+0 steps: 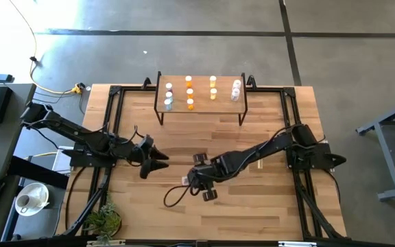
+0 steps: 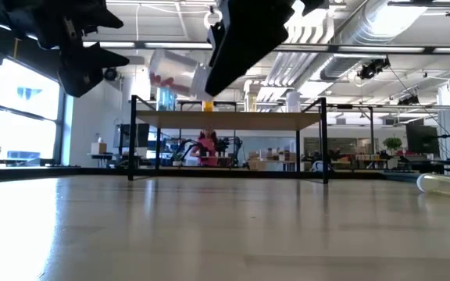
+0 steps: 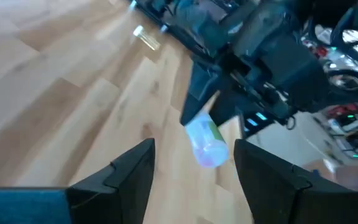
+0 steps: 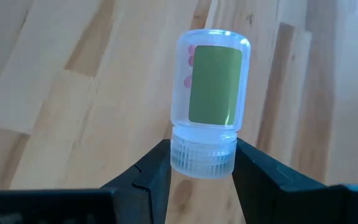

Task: Pick and place medicine bottles onto shelf by color
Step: Put the white pill bottle on the shelf aligned with the other white pill bottle

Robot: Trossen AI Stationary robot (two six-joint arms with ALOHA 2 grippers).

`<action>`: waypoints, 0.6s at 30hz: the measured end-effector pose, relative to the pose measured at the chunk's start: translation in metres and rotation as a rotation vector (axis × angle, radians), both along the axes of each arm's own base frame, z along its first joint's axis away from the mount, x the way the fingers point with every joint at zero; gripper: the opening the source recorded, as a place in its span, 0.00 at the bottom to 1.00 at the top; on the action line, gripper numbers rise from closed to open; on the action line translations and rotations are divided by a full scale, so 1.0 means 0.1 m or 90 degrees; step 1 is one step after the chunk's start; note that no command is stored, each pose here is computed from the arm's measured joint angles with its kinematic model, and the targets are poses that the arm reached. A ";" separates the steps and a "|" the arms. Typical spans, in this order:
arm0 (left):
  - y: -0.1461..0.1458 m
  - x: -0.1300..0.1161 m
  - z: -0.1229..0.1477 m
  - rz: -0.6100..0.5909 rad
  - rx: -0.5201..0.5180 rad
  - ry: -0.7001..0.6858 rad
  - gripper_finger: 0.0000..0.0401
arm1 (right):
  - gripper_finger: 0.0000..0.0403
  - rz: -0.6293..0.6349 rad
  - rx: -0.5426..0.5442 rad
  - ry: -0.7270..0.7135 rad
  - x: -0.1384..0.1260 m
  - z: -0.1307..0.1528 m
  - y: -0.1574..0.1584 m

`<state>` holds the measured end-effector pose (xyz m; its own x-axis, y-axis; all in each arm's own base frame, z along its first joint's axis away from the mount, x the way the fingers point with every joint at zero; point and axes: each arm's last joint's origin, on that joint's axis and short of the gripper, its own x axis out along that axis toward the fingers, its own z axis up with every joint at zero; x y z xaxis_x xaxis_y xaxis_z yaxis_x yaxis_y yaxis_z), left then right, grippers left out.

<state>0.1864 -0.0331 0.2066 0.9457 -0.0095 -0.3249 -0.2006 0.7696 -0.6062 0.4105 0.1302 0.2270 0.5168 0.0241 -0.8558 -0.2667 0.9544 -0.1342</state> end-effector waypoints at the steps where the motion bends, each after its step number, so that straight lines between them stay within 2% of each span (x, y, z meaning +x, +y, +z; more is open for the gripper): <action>1: -0.01 0.02 -0.01 -0.004 -0.008 -0.001 0.52 | 0.33 0.007 -0.005 -0.002 0.01 0.03 -0.02; 7: 0.01 0.17 -0.07 -0.033 -0.035 -0.017 0.52 | 0.33 0.050 -0.013 -0.009 0.06 0.17 -0.07; 18: 0.16 0.56 -0.05 -0.151 -0.160 0.026 0.52 | 0.33 0.059 -0.028 0.008 0.06 0.22 -0.16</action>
